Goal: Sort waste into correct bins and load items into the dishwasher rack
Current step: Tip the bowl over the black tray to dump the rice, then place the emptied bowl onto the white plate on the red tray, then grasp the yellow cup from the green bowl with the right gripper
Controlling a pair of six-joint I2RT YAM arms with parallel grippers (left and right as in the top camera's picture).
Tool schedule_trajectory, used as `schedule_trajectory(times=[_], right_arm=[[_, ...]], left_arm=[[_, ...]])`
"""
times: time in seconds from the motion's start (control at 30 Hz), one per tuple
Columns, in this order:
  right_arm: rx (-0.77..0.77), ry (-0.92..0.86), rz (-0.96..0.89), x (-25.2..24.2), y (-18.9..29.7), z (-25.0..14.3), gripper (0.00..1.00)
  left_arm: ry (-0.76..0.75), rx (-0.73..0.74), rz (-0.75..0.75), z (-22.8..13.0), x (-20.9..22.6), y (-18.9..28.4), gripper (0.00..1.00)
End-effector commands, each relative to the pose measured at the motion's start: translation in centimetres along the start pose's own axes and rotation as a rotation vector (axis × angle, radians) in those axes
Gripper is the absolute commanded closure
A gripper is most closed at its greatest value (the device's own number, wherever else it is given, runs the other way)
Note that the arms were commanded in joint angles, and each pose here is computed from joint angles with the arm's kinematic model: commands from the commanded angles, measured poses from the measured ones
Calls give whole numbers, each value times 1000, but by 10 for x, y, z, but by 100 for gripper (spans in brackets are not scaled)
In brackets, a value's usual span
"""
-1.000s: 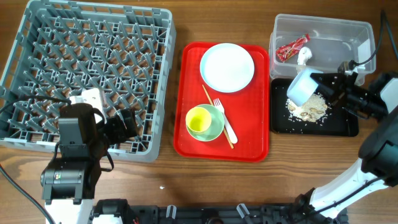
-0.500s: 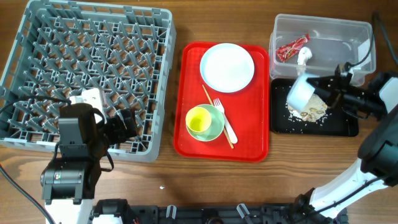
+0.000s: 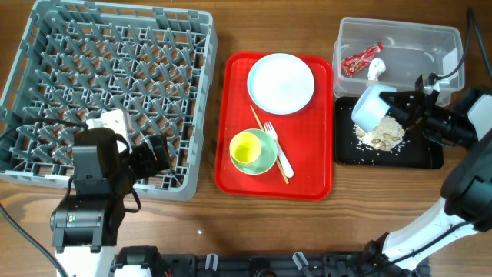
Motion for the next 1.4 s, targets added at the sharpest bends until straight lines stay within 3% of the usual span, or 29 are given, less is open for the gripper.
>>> schedule_trajectory(times=[0.0, 0.2, 0.37, 0.53, 0.67, 0.83, 1.03, 1.2, 1.37], right_arm=[[21, -9, -79, -1, -1, -5, 96], [65, 148, -211, 21, -9, -28, 96], [50, 328, -516, 57, -25, -48, 96], [-49, 663, -697, 113, -74, -66, 96], [-88, 875, -789, 118, -126, -70, 96], [-71, 1026, -904, 91, -189, -71, 96], [91, 1025, -983, 16, -250, -68, 96], [189, 962, -1069, -49, -271, -56, 96], [210, 909, -1113, -82, -276, -48, 96]], left_arm=[[-2, -16, 2, 6, 0, 4, 0], [-2, -16, 2, 5, 0, 4, 0], [-2, -16, 2, 5, 0, 4, 0], [-2, -15, 2, 5, 0, 4, 0], [-2, -15, 2, 5, 0, 4, 0], [-2, -15, 2, 5, 0, 4, 0], [-2, -15, 2, 5, 0, 4, 0], [-2, -15, 2, 5, 0, 4, 0], [-2, -15, 2, 5, 0, 4, 0]])
Point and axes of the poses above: each gripper's point midway between its finger pads, its own y axis back along the fingers, its own x axis along the line the jaws close on, z = x × y, the point moved 2 cm from there along y, back along the fingers, and after that the axes turned 11 degrees about -y, right-handed, at the moved point
